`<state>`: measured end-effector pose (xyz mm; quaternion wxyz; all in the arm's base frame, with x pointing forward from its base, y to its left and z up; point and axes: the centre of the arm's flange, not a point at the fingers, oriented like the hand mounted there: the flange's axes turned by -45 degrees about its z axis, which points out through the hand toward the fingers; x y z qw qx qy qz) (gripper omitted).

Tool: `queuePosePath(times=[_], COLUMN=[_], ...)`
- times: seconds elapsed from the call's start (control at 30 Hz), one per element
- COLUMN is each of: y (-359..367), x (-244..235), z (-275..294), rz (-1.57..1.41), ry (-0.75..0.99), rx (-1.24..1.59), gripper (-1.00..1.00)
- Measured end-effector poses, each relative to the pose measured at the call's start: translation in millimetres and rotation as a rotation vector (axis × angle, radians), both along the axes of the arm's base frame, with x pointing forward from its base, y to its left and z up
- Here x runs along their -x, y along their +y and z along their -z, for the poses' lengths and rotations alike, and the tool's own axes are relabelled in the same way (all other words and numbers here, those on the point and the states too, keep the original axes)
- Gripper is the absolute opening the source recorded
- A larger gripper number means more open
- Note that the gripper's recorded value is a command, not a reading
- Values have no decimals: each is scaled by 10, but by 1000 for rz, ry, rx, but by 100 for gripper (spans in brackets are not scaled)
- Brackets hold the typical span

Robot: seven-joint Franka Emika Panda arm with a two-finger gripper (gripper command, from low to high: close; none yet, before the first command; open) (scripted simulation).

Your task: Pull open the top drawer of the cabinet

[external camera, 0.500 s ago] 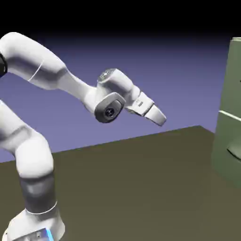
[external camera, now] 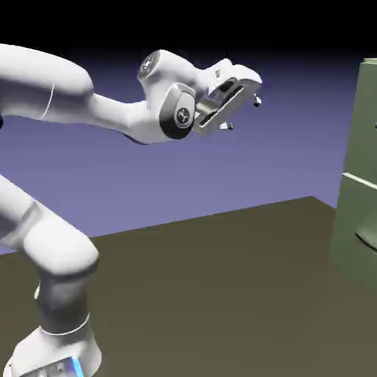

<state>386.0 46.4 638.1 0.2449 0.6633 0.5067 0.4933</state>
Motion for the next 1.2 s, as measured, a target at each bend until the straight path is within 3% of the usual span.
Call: queuePosePath(times=[0.63,0.9,1.2], y=[-661,-1108,-1510], x=[-8,-352,-1015], z=[-1206,-1263,-970], rz=[-304,-308,-320], ry=[-539,-639,-624], rx=[1038,1489,2014], gripper=[0,0,0])
